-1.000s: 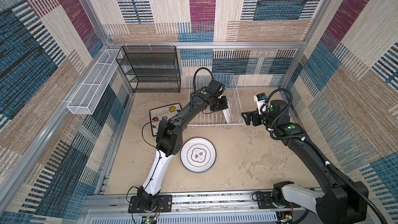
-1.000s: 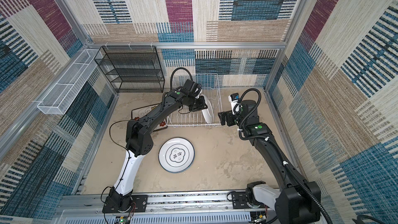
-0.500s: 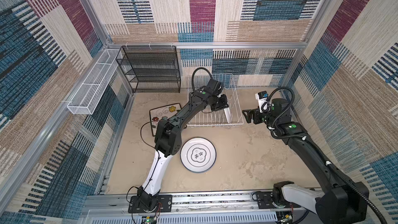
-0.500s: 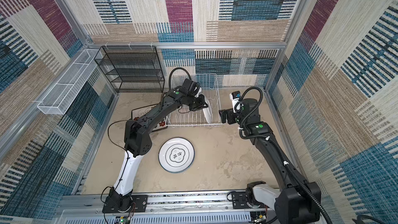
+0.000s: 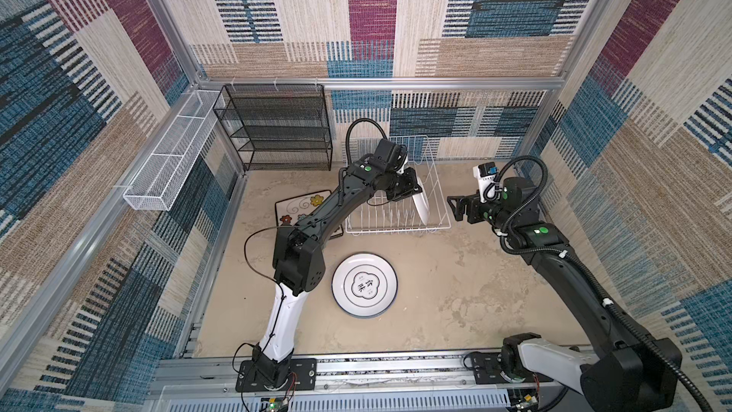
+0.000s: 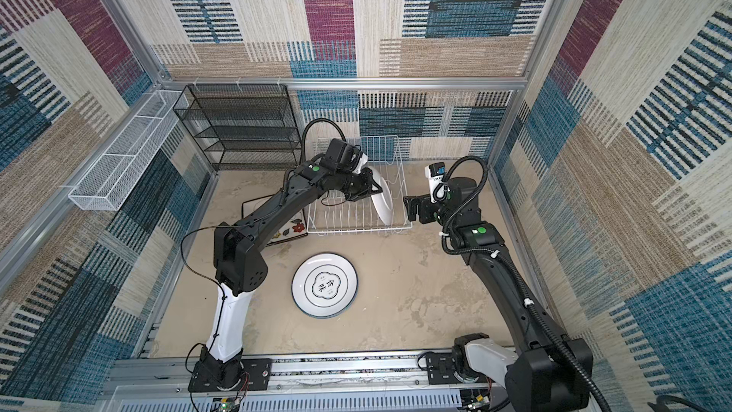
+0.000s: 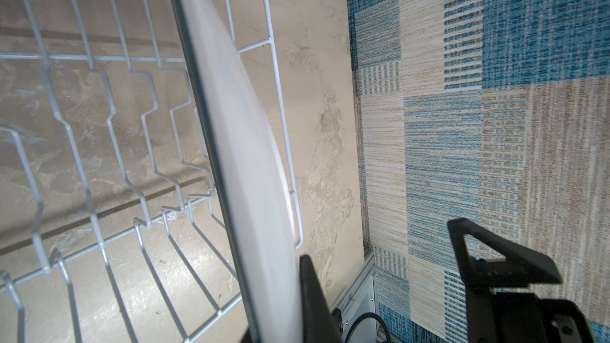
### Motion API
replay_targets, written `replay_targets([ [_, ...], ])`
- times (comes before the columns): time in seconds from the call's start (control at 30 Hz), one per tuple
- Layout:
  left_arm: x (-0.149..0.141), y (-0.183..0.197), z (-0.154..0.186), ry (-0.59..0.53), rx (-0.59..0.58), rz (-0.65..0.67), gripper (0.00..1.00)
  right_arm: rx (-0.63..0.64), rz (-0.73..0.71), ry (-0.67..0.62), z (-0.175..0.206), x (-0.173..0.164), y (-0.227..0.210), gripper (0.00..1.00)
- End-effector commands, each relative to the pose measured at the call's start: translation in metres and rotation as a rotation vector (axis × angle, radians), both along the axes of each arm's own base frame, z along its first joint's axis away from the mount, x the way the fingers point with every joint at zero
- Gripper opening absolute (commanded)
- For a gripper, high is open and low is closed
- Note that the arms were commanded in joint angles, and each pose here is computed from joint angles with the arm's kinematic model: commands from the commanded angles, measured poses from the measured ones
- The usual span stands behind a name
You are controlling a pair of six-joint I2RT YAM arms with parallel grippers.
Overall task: Unload the plates from the dish rack
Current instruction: Pick up a plate from the dish rack.
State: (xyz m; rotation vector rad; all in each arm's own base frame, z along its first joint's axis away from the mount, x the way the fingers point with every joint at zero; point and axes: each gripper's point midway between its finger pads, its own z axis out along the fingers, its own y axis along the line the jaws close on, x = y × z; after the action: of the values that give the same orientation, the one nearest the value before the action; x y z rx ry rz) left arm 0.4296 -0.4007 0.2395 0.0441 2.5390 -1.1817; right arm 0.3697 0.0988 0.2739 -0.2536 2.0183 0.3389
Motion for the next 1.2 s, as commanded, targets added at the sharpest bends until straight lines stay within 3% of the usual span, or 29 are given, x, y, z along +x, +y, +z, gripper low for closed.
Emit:
replay_targets([
  [0.0, -0.003, -0.001, 0.039, -0.069, -0.083, -0.001, 0.00, 0.036, -0.020, -0.010, 0.011, 0.003, 0.000, 1.00],
  [0.4, -0.042, 0.044, 0.110, -0.346, -0.016, -0.048, 0.00, 0.184, -0.026, 0.119, 0.016, 0.015, 0.015, 1.00],
  [0.67, -0.067, 0.092, 0.107, -0.564, 0.193, -0.079, 0.00, 0.362, 0.068, 0.191, 0.028, 0.016, 0.042, 1.00],
  [0.87, -0.089, 0.128, 0.105, -0.751, 0.365, -0.145, 0.00, 0.520, 0.246, 0.249, 0.049, 0.014, 0.076, 1.00],
  [1.17, -0.101, 0.184, 0.094, -0.952, 0.716, -0.202, 0.00, 0.664, 0.384, 0.323, 0.079, 0.019, 0.109, 0.95],
])
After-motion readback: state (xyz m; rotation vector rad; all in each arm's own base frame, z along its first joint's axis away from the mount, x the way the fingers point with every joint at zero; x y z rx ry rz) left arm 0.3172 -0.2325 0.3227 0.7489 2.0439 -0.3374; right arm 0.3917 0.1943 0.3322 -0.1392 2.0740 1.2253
